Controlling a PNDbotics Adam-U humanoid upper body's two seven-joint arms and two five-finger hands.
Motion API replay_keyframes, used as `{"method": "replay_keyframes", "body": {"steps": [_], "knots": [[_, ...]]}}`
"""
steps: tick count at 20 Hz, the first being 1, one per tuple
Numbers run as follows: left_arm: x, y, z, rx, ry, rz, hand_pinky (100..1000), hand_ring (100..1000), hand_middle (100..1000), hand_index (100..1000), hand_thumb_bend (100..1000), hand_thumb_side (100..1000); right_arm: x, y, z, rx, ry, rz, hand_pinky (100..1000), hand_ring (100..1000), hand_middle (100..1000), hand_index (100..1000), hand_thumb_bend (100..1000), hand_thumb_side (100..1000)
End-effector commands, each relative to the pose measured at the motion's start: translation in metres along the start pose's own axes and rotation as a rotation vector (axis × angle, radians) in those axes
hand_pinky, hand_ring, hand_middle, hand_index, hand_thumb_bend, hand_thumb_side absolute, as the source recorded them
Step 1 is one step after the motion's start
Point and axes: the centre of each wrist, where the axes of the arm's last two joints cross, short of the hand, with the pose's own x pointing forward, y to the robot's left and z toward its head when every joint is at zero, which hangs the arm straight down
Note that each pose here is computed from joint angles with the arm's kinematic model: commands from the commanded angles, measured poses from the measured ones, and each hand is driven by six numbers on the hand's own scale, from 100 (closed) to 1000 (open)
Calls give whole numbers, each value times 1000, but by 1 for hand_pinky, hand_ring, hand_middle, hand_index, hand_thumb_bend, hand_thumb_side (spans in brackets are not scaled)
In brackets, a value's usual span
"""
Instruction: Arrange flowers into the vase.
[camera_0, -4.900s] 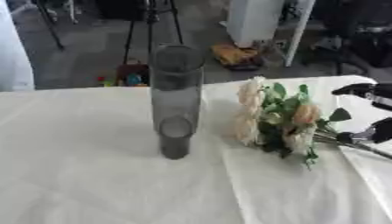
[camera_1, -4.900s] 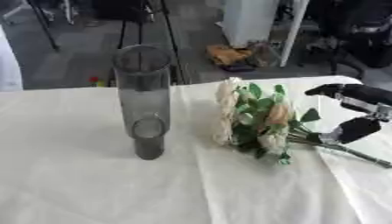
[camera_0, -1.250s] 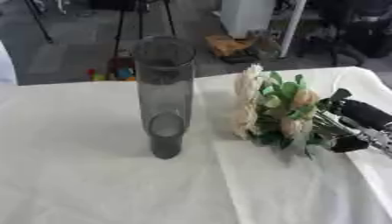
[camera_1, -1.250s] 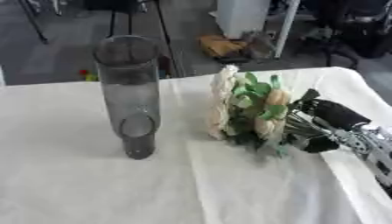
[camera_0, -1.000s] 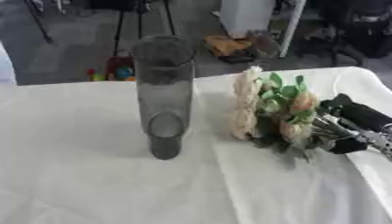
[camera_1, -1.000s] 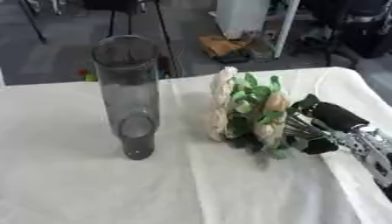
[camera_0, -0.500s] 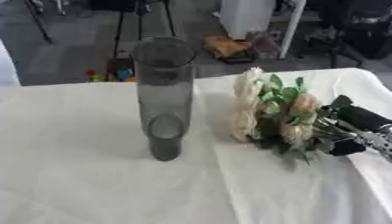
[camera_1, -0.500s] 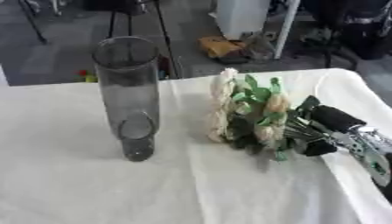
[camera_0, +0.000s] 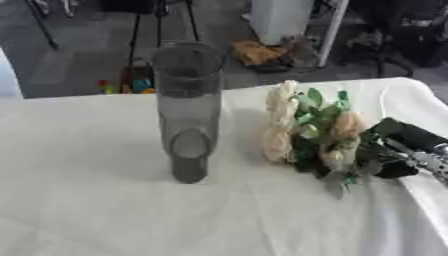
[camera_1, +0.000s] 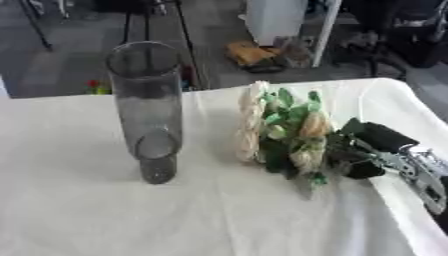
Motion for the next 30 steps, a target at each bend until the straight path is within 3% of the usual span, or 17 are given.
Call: {"method": "replay_keyframes", "body": {"steps": [1,5,9,18,30], "knots": [[3,1,-6,2,-28,-4,670,1000,938,963,100,991,-10,-12,6,-12,30,26,592,628,506,744,129,459],[3,1,-7,4,-29,-6,670,1000,939,963,100,991,-11,-9,6,-7,38,21,579,618,502,738,123,453],[3,2,-7,5,-30,-7,671,1000,939,963,100,990,-11,-8,7,-6,41,16,511,568,450,696,100,438],[3,2,-7,9,-30,-8,671,1000,938,963,100,986,-13,-6,8,-11,58,2,349,467,320,486,100,373],[3,2,-8,11,-33,-5,671,1000,937,963,100,982,-15,-1,10,-18,71,-30,200,369,212,326,100,346]]}}
